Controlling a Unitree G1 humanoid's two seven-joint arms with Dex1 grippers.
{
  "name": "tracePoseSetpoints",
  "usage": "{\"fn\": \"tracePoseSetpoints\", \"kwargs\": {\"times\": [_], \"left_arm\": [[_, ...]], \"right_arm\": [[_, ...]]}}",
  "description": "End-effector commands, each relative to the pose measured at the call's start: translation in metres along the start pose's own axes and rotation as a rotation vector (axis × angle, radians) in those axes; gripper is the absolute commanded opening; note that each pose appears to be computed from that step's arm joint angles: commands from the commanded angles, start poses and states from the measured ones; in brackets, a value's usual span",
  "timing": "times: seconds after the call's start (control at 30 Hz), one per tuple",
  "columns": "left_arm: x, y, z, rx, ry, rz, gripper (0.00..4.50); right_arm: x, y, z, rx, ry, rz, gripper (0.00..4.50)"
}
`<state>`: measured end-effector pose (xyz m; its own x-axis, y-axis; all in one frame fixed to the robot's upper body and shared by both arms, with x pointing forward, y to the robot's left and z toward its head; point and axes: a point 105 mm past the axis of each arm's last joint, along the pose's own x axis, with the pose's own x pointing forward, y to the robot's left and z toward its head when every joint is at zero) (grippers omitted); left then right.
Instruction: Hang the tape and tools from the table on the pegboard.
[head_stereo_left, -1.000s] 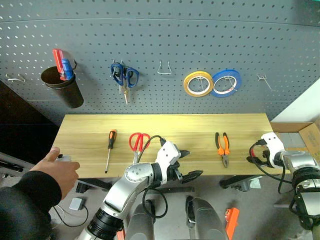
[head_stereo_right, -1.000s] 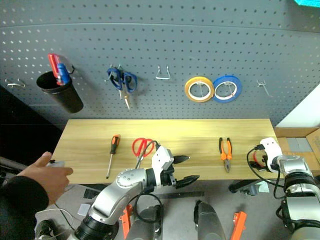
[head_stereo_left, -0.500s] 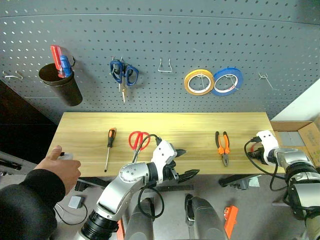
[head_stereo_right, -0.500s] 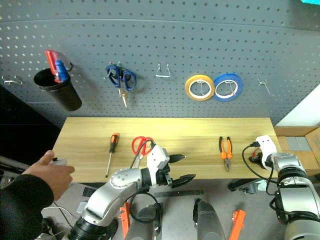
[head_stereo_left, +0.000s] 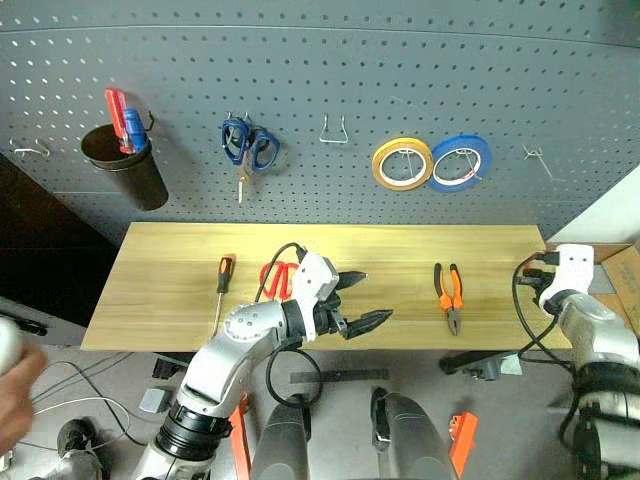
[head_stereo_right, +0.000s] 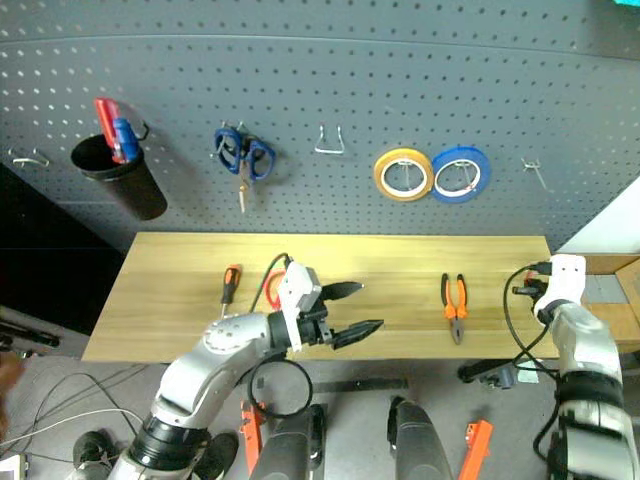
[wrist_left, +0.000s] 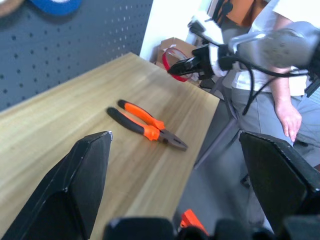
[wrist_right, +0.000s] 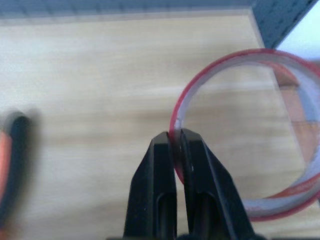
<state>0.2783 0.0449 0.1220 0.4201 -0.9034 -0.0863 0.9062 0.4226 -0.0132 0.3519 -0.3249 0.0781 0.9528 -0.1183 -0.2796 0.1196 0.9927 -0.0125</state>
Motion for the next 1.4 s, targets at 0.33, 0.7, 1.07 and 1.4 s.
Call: {"fn": "tracePoseSetpoints", "kwargs": {"times": [0.33,0.7,1.07,1.4], "left_arm": [[-0.005,0.024,0.025,0.072,-0.089,0.061,4.37],[-0.003,0.022,0.025,0.069,-0.102,0.062,4.37],[-0.004,0.024,0.027,0.072,-0.108,0.069,4.37],[-0.004,0.026,0.032,0.078,-0.122,0.089,4.37]], "right_arm": [[-0.07,0.042,0.119,0.098,-0.507,0.071,0.02],[-0.058,0.059,0.145,0.085,-0.536,0.202,0.02],[-0.033,0.062,0.141,0.055,-0.455,0.291,0.02],[0.018,0.085,0.138,0.02,-0.372,0.394,0.02]]}}
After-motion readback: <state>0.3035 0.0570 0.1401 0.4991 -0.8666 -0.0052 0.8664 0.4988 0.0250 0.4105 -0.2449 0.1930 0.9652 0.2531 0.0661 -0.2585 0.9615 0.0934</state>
